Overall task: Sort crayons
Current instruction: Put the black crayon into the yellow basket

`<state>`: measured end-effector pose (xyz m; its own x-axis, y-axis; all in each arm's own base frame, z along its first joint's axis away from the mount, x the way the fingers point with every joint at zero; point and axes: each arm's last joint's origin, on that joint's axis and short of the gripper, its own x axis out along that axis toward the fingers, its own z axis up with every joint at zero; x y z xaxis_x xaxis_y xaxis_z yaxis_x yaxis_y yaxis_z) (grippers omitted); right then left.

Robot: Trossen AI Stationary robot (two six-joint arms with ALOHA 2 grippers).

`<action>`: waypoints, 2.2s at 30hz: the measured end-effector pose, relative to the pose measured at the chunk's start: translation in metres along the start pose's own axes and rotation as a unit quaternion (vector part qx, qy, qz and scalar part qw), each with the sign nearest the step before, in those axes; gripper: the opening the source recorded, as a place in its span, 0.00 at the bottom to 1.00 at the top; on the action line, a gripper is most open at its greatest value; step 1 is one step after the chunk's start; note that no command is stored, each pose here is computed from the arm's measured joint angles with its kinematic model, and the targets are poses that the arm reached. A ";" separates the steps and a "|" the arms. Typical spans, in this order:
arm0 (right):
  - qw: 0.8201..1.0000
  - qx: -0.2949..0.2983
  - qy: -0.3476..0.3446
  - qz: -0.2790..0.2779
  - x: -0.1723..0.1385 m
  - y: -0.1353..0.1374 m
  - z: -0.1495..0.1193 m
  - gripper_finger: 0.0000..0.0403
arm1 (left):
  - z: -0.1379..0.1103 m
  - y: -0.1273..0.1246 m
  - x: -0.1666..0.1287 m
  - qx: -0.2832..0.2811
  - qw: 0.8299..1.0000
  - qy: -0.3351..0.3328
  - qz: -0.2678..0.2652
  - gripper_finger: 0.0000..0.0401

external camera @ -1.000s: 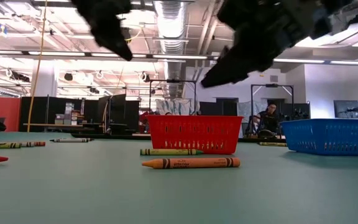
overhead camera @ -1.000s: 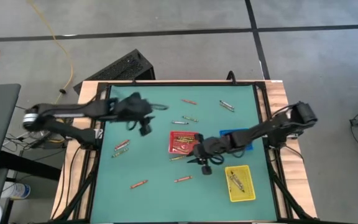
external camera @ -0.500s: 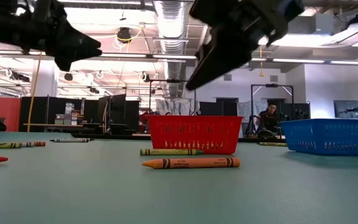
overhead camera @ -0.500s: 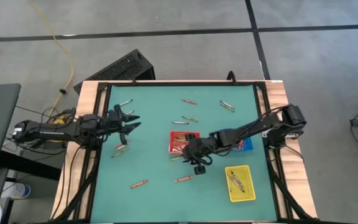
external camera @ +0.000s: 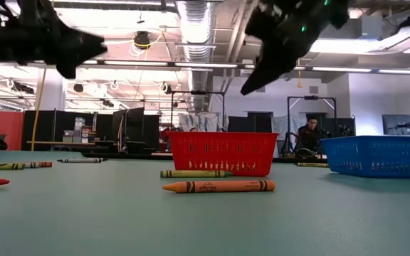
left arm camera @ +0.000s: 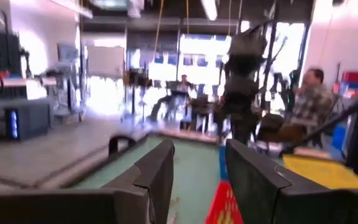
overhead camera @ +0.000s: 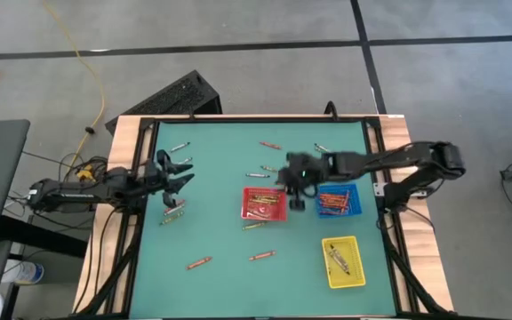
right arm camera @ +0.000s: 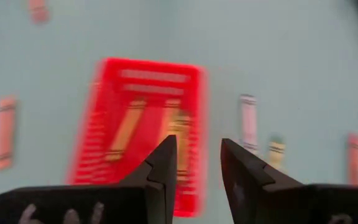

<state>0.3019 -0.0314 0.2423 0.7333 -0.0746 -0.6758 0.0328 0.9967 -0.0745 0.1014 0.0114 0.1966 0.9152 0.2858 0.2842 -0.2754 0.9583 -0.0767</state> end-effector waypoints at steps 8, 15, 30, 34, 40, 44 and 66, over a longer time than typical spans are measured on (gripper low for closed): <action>0.991 0.094 0.066 -0.073 0.027 -0.104 -0.025 0.29 | -0.004 0.003 -0.001 -0.015 0.998 0.019 0.054 0.34; 0.954 0.202 0.190 -0.116 0.000 -0.167 -0.064 0.29 | -0.020 0.005 -0.003 -0.002 0.993 0.098 0.065 0.34; 0.912 0.259 0.286 -0.138 0.012 -0.200 -0.114 0.29 | -0.034 0.005 -0.007 0.032 0.981 0.180 0.061 0.34; 0.904 0.259 0.308 -0.147 0.019 -0.204 -0.124 0.29 | -0.034 0.005 -0.007 0.042 0.981 0.181 0.059 0.34; 0.898 0.273 0.312 -0.151 0.018 -0.211 -0.131 0.29 | -0.034 0.005 -0.007 0.038 0.981 0.182 0.060 0.34; 0.893 0.284 0.317 -0.151 0.016 -0.212 -0.134 0.29 | -0.034 0.005 -0.007 0.038 0.981 0.182 0.060 0.34; 0.926 0.247 0.222 -0.182 -0.022 -0.187 -0.098 0.01 | -0.033 0.005 -0.007 0.039 0.981 0.183 0.060 0.34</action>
<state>0.2128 -0.2197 0.1995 0.2648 -0.3052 -0.9147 0.6092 0.7883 -0.0867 0.1035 0.0147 0.1624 0.9152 0.3940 -0.0846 -0.3962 0.9181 -0.0106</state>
